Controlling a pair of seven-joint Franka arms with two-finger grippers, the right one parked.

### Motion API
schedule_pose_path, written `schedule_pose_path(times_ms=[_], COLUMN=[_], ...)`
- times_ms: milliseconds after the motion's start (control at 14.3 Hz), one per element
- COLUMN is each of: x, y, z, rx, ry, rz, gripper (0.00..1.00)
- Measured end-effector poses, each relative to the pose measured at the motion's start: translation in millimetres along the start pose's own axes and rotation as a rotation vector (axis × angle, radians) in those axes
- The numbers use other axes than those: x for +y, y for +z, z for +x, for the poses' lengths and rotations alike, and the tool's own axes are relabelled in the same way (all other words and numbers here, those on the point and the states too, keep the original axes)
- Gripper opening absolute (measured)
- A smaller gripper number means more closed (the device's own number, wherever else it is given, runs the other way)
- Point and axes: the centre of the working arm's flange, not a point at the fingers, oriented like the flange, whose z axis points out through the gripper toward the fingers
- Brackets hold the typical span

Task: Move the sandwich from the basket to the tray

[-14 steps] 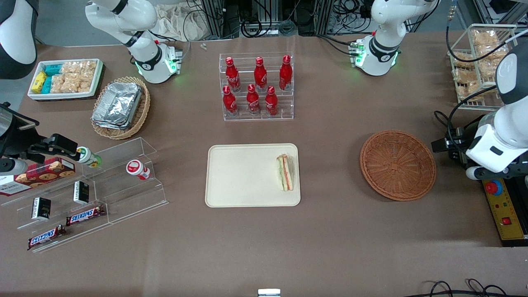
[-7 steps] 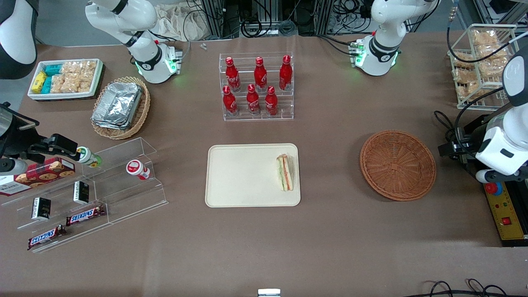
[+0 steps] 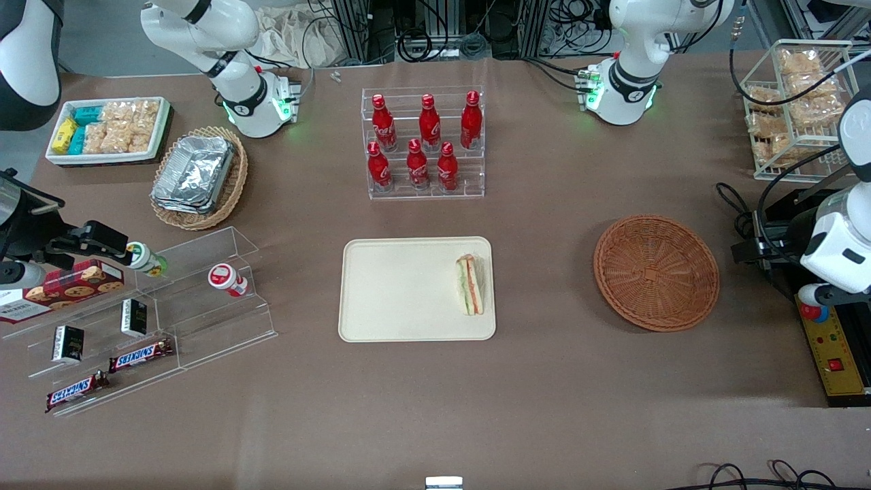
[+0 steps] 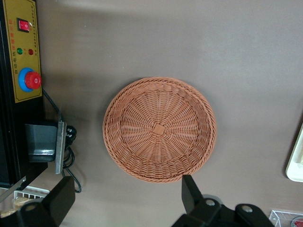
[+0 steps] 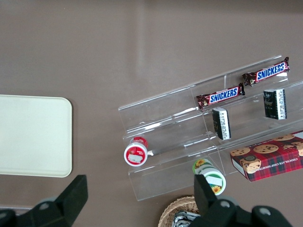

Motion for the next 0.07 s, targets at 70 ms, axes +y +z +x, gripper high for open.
schedule_pose_path(times_ms=[70], x=[-1.1], y=[0.1], z=[0.1], rx=[0.0], ry=[0.002], rz=[0.0], gripper=[1.0])
